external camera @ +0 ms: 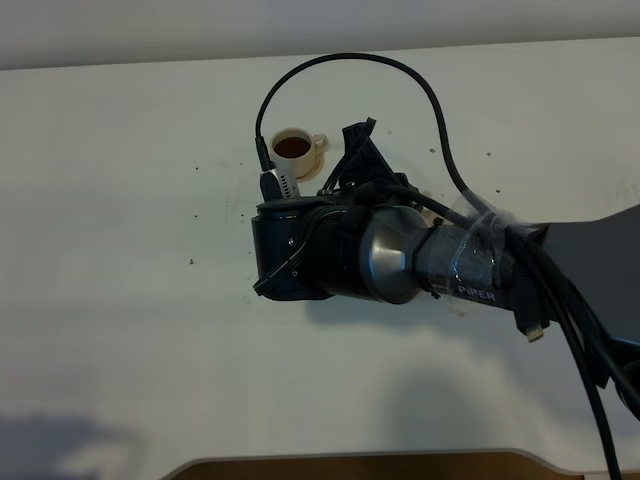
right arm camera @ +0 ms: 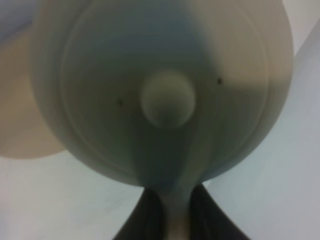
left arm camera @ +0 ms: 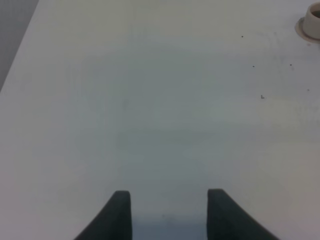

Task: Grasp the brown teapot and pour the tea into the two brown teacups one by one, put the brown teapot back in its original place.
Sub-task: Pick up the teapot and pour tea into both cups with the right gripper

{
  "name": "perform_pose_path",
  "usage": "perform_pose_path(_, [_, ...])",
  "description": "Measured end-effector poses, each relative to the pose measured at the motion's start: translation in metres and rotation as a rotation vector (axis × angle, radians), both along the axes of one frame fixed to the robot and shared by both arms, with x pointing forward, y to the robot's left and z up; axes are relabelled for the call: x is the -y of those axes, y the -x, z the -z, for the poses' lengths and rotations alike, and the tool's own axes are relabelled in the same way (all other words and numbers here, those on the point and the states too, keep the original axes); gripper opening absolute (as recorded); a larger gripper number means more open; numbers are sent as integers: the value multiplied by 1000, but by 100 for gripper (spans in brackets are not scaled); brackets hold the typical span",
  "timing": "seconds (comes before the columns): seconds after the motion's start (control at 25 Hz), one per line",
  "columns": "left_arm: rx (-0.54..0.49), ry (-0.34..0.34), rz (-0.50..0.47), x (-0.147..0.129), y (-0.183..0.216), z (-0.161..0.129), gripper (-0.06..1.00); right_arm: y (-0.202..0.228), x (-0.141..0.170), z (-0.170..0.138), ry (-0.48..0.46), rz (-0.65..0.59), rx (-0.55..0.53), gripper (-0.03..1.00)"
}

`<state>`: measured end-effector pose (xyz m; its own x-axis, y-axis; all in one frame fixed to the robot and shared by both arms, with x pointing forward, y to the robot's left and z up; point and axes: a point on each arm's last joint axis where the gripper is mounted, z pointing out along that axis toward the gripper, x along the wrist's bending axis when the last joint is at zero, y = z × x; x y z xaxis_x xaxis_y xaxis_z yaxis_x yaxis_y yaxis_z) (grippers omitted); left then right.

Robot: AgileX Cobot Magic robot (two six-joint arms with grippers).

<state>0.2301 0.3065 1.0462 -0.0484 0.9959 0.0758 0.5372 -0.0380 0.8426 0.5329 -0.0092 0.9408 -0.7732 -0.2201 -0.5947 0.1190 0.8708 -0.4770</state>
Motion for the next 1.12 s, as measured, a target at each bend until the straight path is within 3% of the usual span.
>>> perform_pose_path(1.12, [0,1,0,0,0,0,37,-1,-5,4,91,-93,9,12])
